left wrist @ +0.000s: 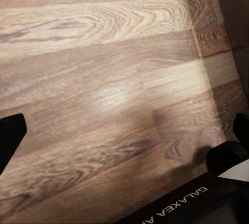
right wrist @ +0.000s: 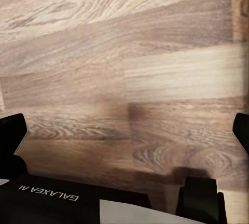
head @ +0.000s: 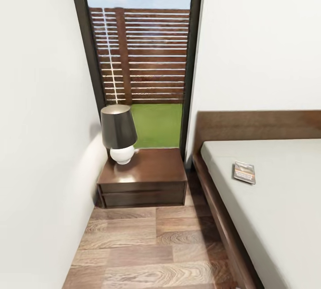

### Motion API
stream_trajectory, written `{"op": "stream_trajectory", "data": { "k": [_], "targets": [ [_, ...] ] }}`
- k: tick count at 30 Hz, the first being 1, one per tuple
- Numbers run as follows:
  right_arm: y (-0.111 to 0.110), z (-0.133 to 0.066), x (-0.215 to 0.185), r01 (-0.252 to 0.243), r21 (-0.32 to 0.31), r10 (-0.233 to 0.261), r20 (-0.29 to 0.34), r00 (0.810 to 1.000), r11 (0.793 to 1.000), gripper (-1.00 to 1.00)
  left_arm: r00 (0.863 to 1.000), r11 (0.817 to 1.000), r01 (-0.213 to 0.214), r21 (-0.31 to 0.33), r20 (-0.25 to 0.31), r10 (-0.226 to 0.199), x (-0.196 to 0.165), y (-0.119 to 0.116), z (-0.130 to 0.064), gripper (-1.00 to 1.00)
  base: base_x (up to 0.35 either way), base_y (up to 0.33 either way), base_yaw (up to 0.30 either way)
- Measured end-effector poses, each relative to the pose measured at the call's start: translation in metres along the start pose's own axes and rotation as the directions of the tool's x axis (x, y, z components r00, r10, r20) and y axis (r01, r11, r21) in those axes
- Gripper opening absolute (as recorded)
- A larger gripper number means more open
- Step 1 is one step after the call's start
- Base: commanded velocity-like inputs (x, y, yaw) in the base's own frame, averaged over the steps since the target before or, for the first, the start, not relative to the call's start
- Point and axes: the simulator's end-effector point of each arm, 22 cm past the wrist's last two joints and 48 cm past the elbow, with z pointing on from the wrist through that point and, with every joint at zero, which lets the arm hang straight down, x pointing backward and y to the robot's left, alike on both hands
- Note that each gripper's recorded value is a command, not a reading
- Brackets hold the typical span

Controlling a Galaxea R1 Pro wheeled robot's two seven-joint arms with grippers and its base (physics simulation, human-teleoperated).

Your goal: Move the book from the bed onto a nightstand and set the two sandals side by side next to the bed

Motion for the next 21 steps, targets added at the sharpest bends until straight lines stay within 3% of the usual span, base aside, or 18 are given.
{"op": "stream_trajectory", "data": {
  "k": [21],
  "targets": [
    [0.0000,0.0000,0.0000,0.000,0.000,0.000,0.000,1.000,1.000,1.00,1.000,1.000,0.001,0.000,0.000,-0.001,0.0000,0.0000,0.0000,1.00,0.328,0.000,0.000]
  ]
}}
